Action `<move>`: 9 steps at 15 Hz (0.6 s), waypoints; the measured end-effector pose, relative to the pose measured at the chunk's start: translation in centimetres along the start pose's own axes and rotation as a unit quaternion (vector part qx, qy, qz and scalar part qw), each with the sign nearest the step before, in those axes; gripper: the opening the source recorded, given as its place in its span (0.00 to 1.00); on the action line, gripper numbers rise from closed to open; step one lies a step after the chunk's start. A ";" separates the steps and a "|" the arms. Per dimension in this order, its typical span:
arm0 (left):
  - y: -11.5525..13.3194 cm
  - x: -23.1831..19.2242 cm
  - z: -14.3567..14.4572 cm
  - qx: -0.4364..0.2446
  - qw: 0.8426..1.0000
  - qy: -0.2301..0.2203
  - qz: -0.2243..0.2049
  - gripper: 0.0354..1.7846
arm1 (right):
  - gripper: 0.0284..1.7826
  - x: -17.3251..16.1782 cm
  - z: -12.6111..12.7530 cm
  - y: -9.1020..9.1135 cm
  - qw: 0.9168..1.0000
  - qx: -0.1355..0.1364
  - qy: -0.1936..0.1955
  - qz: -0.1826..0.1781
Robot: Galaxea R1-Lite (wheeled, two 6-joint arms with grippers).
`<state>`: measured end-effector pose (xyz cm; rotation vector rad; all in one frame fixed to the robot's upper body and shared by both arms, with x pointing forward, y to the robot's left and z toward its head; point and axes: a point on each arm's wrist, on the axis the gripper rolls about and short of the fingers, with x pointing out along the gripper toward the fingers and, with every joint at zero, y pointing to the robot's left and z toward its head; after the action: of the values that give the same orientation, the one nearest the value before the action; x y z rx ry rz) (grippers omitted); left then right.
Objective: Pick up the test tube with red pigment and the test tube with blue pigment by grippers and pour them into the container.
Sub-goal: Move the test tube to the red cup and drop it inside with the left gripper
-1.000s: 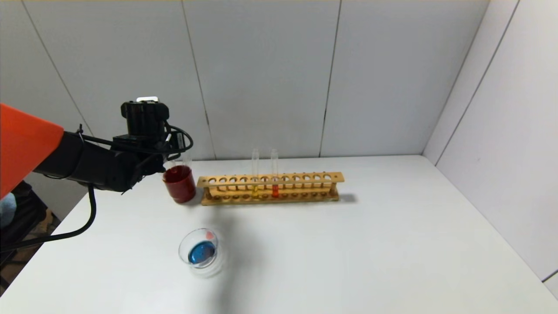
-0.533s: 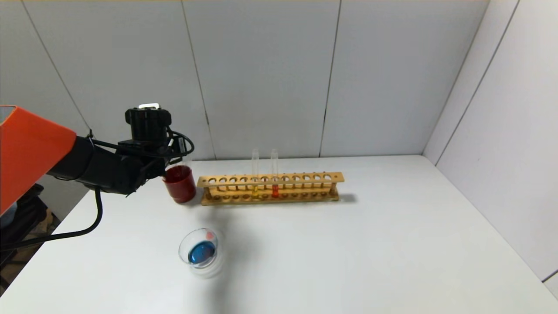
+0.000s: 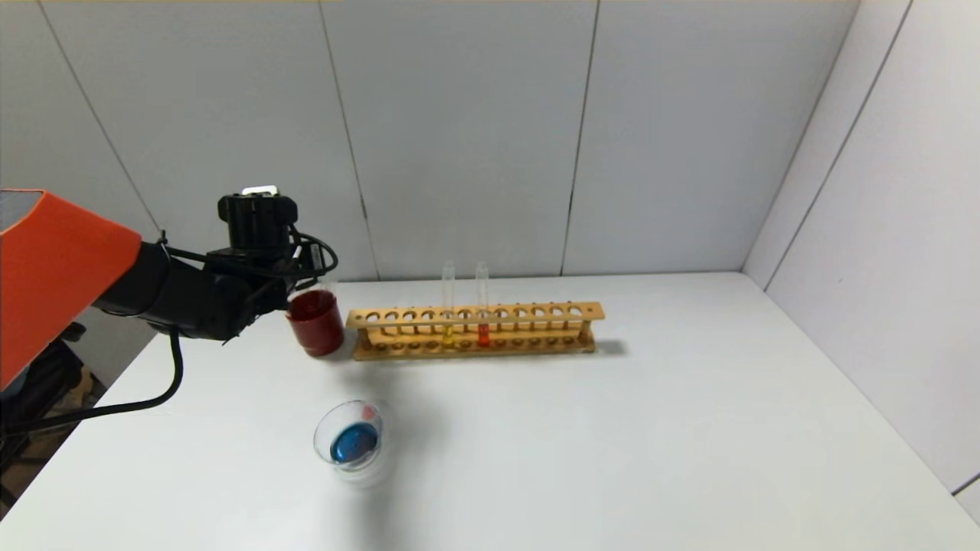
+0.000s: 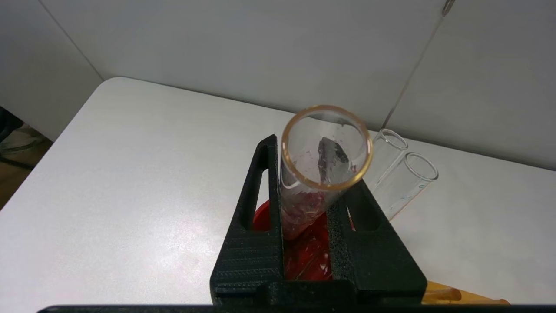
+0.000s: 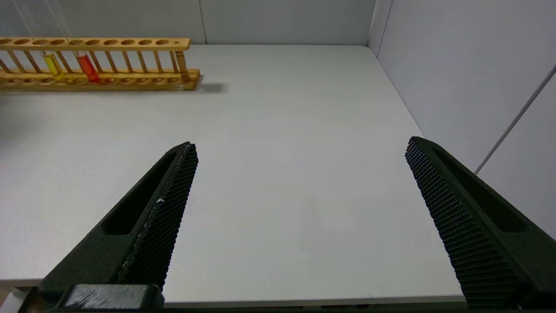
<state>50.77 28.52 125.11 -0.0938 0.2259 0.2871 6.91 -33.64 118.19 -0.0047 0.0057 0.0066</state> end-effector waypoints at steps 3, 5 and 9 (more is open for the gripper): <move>-0.1 0.4 -0.4 0.002 1.000 0.004 -0.002 0.17 | 0.98 0.0 0.0 0.0 1.000 0.000 0.000 0.000; -0.1 0.6 -0.6 0.002 1.000 0.007 -0.002 0.17 | 0.98 0.0 0.0 0.0 1.000 0.000 0.000 0.000; -0.2 0.8 -0.9 0.003 1.000 0.009 -0.006 0.17 | 0.98 0.0 0.0 0.0 1.000 0.000 0.000 0.000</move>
<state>51.35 28.44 124.05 -0.0921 0.2448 0.2730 6.91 -33.64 118.19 -0.0047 0.0057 0.0070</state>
